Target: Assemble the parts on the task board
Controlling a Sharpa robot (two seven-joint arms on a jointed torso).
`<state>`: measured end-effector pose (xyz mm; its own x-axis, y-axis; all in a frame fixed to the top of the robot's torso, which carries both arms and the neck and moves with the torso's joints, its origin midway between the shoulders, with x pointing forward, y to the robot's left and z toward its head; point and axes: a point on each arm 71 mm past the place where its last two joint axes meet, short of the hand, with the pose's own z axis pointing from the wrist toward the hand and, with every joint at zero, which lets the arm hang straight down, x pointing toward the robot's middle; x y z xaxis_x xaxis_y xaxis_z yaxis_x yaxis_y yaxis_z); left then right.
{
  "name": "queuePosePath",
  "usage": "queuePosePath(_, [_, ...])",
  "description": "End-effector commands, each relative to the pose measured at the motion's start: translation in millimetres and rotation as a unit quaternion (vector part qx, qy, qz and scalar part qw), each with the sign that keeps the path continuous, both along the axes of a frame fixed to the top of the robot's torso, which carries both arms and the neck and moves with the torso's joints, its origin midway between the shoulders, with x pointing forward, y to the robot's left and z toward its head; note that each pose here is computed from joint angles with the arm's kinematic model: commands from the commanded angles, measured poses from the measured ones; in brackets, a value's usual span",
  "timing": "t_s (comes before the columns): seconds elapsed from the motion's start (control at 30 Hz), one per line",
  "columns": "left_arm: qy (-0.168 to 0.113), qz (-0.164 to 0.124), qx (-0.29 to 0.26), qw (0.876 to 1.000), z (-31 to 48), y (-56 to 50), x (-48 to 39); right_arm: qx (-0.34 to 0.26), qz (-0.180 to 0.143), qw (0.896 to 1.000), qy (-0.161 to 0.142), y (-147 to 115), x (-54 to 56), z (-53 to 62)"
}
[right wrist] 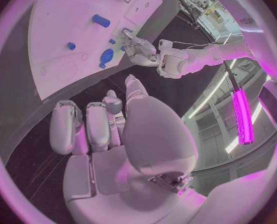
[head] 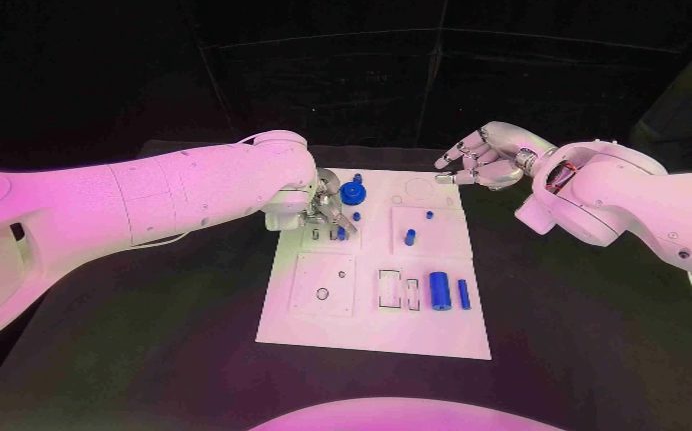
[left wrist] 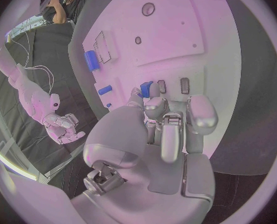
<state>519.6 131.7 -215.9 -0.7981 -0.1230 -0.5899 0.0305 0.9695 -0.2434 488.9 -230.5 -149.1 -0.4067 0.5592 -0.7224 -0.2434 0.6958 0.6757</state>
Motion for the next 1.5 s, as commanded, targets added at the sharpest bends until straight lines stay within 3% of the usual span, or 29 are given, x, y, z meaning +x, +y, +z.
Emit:
queuePosePath(0.03, [-0.006,-0.001,-0.004,1.000,0.9,-1.8,-0.6,-0.002,0.003,1.000,0.000,1.1,0.3,0.9])
queuePosePath(0.4, [-0.034,0.016,-0.034,0.999,5.0,6.8,-5.0,-0.004,0.002,1.000,0.002,0.8,2.1,0.0])
queuePosePath(0.87, [-0.103,0.062,-0.087,0.989,11.9,23.3,-16.4,-0.005,-0.002,1.000,0.000,-2.7,4.7,-0.7])
queuePosePath(1.2, [-0.137,0.060,-0.078,0.986,3.3,31.0,-21.0,-0.005,-0.004,1.000,-0.002,-4.2,5.9,-0.8])
queuePosePath(1.5, [-0.139,0.056,-0.056,0.987,-8.9,33.1,-23.1,-0.004,-0.001,1.000,0.000,-1.5,5.5,-1.0])
